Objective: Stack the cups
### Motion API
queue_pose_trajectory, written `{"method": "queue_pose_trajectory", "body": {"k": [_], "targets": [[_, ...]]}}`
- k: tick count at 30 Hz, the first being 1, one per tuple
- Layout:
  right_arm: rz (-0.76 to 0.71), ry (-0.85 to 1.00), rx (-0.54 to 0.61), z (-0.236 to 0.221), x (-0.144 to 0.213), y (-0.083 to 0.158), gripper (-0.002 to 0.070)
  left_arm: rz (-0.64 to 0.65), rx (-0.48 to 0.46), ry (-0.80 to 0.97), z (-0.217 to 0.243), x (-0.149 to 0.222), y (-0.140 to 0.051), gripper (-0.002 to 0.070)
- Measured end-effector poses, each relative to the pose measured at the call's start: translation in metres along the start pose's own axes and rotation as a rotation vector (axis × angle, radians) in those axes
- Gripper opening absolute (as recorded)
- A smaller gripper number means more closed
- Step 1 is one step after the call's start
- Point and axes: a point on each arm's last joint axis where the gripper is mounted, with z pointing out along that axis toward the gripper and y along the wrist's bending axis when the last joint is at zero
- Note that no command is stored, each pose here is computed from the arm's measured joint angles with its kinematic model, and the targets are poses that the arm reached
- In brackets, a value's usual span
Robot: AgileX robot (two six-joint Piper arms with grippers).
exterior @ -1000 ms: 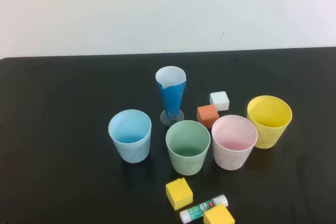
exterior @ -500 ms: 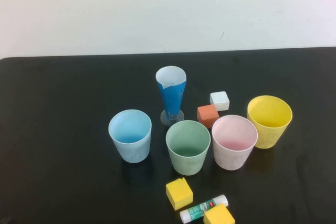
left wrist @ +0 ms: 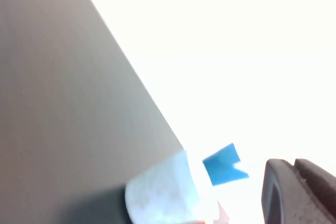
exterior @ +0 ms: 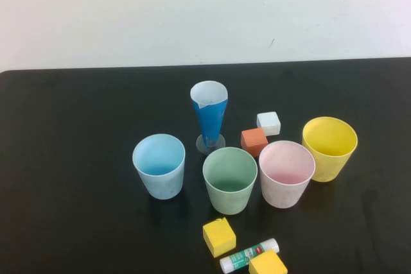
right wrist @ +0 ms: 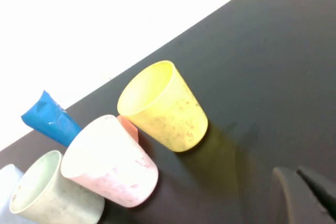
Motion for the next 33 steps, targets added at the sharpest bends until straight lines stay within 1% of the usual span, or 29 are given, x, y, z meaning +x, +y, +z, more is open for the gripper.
{"method": "queue_pose_trajectory", "body": {"k": [4,7,8,10,12,14,17,20,22,25,27,33], "targets": [[-0.019,-0.004,0.001,0.0,0.0,0.0,-0.0001,0.11,0.018,-0.06,0.0,-0.005,-0.002,-0.0003],[-0.084,0.005,0.002,0.0,0.0,0.0,-0.0001,0.165,0.036,-0.126,-0.001,-0.011,-0.004,-0.0003],[-0.106,0.008,0.002,0.0,0.001,0.0,-0.0001,0.202,0.041,-0.151,-0.001,-0.013,-0.005,-0.0003],[-0.132,0.018,0.0,0.0,0.002,0.0,-0.0001,0.308,0.054,-0.179,-0.002,-0.018,-0.013,-0.0003],[-0.15,0.026,-0.001,0.0,0.002,0.0,-0.0001,0.443,0.055,-0.161,-0.001,-0.022,-0.029,-0.0003],[-0.155,0.03,-0.004,0.0,0.003,0.0,-0.0001,0.579,0.042,-0.09,0.004,-0.025,-0.05,-0.0003],[-0.158,0.034,-0.006,0.0,0.003,0.0,-0.0001,0.729,0.015,0.068,0.019,-0.027,-0.076,-0.0003],[-0.128,0.032,-0.019,0.0,0.003,0.002,-0.0001,0.823,-0.004,0.245,0.038,-0.028,-0.097,-0.0003],[-0.096,0.03,-0.033,0.0,0.003,0.003,-0.0001,0.861,-0.014,0.324,0.051,-0.029,-0.106,-0.0003],[-0.06,0.028,-0.049,0.0,0.003,0.004,-0.0001,0.914,-0.034,0.421,0.074,-0.031,-0.115,-0.0003],[-0.071,0.035,-0.052,0.0,0.003,0.005,-0.0001,0.952,-0.052,0.484,0.091,-0.032,-0.118,-0.0003],[-0.141,0.08,-0.068,-0.001,0.008,0.006,-0.0001,1.051,-0.131,0.671,0.146,-0.036,-0.117,-0.0003]]}}
